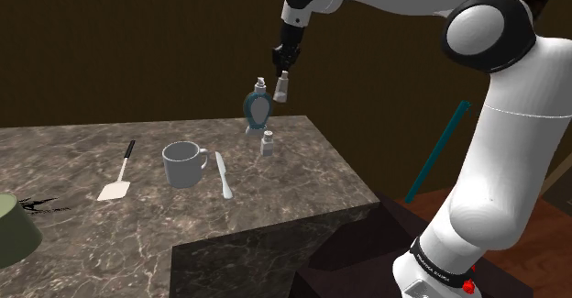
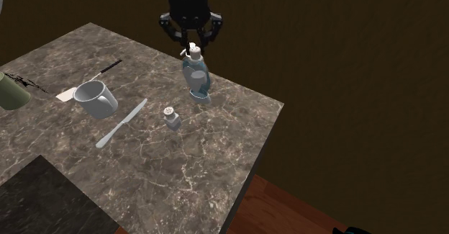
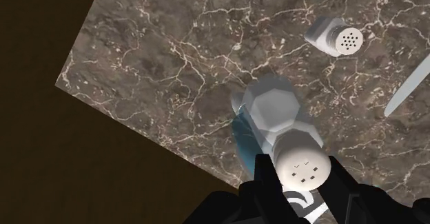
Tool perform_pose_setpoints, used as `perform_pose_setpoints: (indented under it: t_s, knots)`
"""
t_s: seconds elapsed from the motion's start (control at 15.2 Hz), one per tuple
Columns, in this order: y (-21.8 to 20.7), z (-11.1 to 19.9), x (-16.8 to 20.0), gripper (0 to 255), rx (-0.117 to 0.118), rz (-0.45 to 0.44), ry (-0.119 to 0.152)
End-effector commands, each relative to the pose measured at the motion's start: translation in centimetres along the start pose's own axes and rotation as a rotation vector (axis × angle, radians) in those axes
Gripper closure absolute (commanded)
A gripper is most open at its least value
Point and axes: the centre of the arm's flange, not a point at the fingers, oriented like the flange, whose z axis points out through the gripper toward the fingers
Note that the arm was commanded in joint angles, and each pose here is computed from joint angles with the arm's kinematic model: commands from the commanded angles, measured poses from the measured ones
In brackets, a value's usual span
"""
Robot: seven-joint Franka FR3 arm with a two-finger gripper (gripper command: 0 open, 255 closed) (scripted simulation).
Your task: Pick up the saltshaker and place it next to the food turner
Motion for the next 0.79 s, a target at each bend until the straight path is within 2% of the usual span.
perform_pose_setpoints:
  t_s: [0.0,0.73]
  knots:
    - [-2.6,0.1,-0.2,255,0.0,0.001,0.0]
    - [-17.1,0.3,-1.1,255,0.0,0.001,0.0]
